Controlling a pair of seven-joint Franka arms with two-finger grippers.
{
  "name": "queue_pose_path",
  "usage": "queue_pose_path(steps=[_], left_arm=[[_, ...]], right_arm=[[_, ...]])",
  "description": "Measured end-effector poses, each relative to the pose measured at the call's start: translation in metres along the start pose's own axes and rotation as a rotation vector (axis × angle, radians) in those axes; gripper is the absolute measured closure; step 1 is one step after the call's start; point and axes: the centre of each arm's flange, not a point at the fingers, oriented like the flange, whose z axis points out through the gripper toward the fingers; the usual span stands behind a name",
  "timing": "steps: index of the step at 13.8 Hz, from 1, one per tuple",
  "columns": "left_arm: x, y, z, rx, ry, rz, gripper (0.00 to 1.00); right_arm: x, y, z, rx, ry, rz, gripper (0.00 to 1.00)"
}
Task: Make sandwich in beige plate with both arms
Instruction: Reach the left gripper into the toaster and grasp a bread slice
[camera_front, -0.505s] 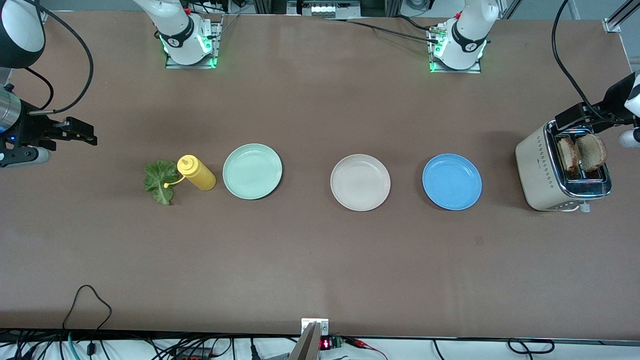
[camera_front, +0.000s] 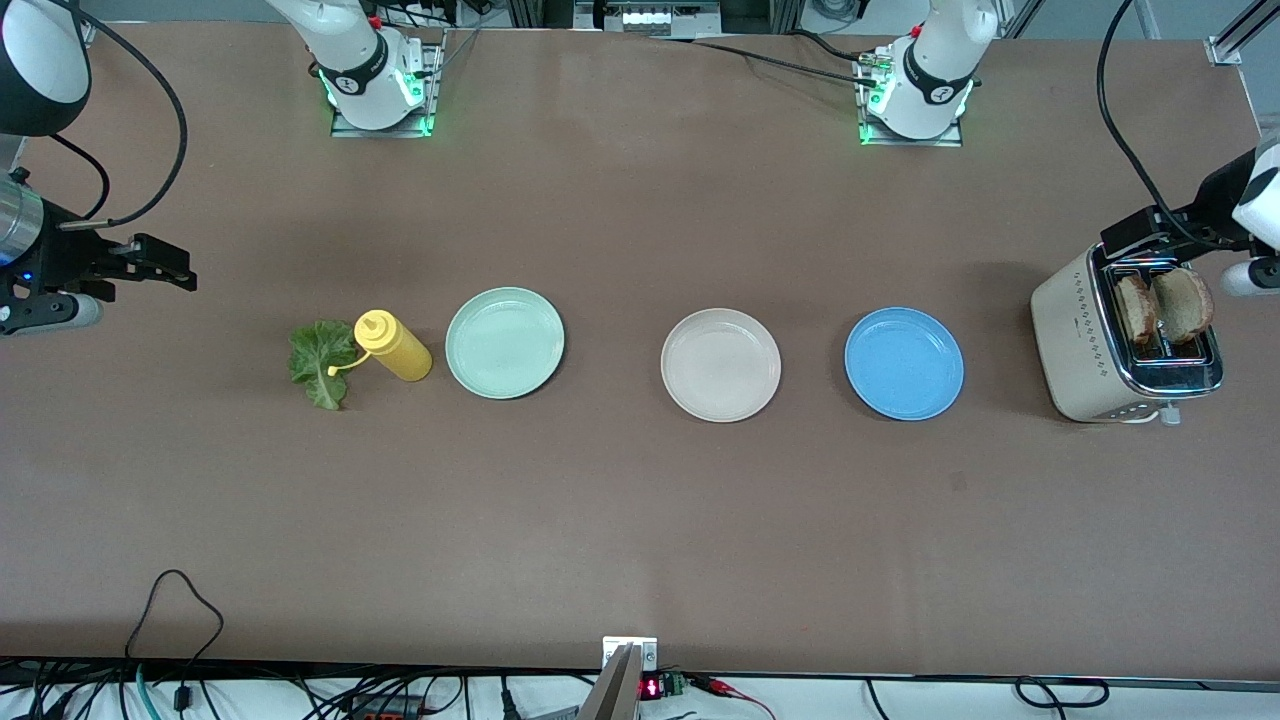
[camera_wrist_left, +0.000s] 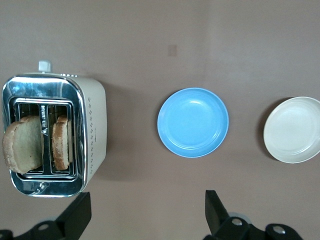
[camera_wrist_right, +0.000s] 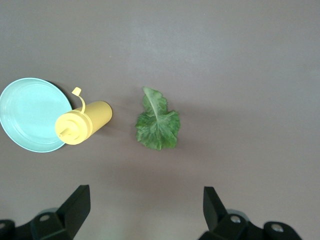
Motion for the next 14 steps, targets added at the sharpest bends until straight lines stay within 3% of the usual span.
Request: queue_pose_path(steps=[7, 14], left_arm=[[0.044, -0.105, 0.117, 0.021, -0.197, -0.132, 0.0], [0.05, -0.166, 0.181, -0.012, -0.299, -0.184, 0.0]], right_arm=[[0.0, 0.0, 0.0, 0.001, 0.0, -0.001, 0.0], [0.0, -0.001, 0.0, 0.001, -0.001, -0.001, 0.0]])
